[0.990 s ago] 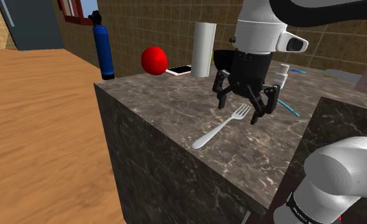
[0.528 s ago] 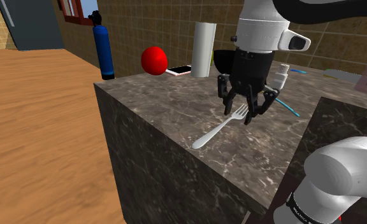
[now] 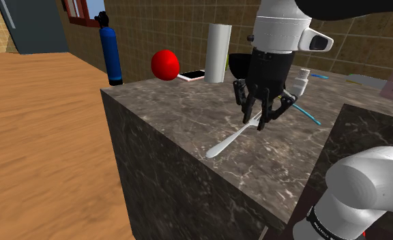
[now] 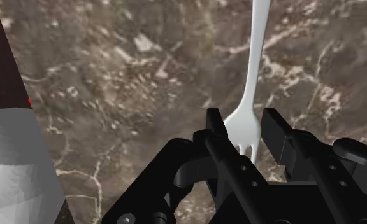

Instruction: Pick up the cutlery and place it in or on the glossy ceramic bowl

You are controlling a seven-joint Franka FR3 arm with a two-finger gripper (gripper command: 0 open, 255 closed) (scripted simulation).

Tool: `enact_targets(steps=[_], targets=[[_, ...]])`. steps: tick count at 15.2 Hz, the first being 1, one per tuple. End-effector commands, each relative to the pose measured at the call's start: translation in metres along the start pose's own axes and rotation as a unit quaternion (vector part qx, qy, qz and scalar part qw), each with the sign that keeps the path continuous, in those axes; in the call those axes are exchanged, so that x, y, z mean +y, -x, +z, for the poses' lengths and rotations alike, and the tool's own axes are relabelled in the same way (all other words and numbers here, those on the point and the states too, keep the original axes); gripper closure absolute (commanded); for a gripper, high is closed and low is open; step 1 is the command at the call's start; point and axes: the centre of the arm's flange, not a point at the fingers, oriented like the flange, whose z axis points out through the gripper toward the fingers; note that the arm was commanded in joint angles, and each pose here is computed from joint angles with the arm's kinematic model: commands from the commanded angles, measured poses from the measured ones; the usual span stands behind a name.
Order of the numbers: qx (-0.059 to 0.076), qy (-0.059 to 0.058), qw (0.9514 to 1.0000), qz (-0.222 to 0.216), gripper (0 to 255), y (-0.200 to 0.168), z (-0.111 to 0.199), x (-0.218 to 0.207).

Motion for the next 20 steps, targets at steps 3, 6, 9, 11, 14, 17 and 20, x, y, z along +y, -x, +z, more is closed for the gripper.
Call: enact_targets(steps=[3, 6, 9, 11, 14, 17, 20], targets=[[0.000, 0.000, 1.0000, 0.001, 255, -0.002, -0.018, -0.002], [0.000, 0.000, 1.0000, 0.001, 255, -0.003, -0.034, -0.002], [0.000, 0.000, 1.0000, 0.001, 255, -0.004, -0.050, -0.003], [0.000, 0.000, 1.0000, 0.001, 255, -0.005, -0.060, -0.003], [0.000, 0.000, 1.0000, 0.001, 255, -0.006, -0.076, -0.003], [0.000, 0.000, 1.0000, 0.001, 255, -0.007, -0.092, -0.003], [0.000, 0.000, 1.0000, 0.001, 255, -0.008, -0.108, -0.004]])
